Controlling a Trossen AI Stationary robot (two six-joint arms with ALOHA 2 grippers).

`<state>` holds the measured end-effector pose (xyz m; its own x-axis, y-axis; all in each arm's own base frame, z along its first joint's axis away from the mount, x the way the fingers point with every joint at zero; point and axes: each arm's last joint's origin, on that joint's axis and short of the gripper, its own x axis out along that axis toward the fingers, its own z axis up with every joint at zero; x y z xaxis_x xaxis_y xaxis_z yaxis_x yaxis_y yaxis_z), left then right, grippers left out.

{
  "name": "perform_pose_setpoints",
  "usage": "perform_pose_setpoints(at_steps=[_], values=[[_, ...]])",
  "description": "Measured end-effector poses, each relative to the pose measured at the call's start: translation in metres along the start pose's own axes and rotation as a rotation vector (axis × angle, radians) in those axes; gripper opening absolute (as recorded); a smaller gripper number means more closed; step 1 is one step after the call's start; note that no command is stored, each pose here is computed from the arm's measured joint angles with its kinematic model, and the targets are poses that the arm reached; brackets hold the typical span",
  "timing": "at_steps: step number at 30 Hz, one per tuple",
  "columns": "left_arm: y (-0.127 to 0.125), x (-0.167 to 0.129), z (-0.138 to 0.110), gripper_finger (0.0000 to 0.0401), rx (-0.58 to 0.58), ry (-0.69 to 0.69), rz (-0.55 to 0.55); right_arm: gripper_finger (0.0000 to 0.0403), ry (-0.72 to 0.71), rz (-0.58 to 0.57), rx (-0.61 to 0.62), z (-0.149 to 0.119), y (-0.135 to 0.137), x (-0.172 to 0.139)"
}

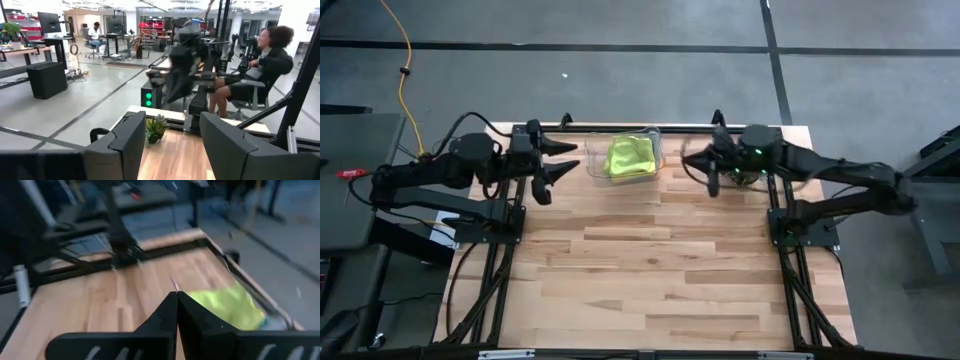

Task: Fold microfiber towels
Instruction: Return to Home Position

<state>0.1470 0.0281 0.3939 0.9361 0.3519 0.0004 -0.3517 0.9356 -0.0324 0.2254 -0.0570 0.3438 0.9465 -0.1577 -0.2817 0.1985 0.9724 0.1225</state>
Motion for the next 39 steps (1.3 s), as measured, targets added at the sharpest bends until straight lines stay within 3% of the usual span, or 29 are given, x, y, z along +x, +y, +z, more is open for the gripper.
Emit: perform_pose_setpoints(at_steps=[5, 11, 15, 22, 33, 39], values=[[-0.002, 0.001, -0.001, 0.0132, 0.011, 0.005, -0.010, 0.0000, -0.102, 0.053, -0.158, -0.002, 0.011, -0.024], [-0.008, 0.000, -0.014, 0.0012, 0.022, 0.017, -0.072, 0.0000, -0.117, 0.086, -0.106, -0.002, 0.017, -0.028], [-0.011, 0.002, -0.056, 0.0004, -0.029, 0.008, -0.093, 0.0000, -0.101, 0.122, -0.102, -0.004, 0.021, -0.025], [-0.004, -0.018, -0.118, 0.0000, -0.097, 0.002, -0.119, 0.0000, -0.096, 0.128, 0.027, -0.003, 0.022, -0.025], [0.010, -0.064, -0.163, 0.0000, -0.163, -0.150, -0.179, 0.0000, -0.080, 0.133, 0.160, -0.004, 0.022, -0.025], [0.010, -0.061, -0.191, 0.0000, -0.200, -0.112, -0.192, 0.0000, -0.070, 0.158, 0.234, -0.004, 0.022, -0.026]])
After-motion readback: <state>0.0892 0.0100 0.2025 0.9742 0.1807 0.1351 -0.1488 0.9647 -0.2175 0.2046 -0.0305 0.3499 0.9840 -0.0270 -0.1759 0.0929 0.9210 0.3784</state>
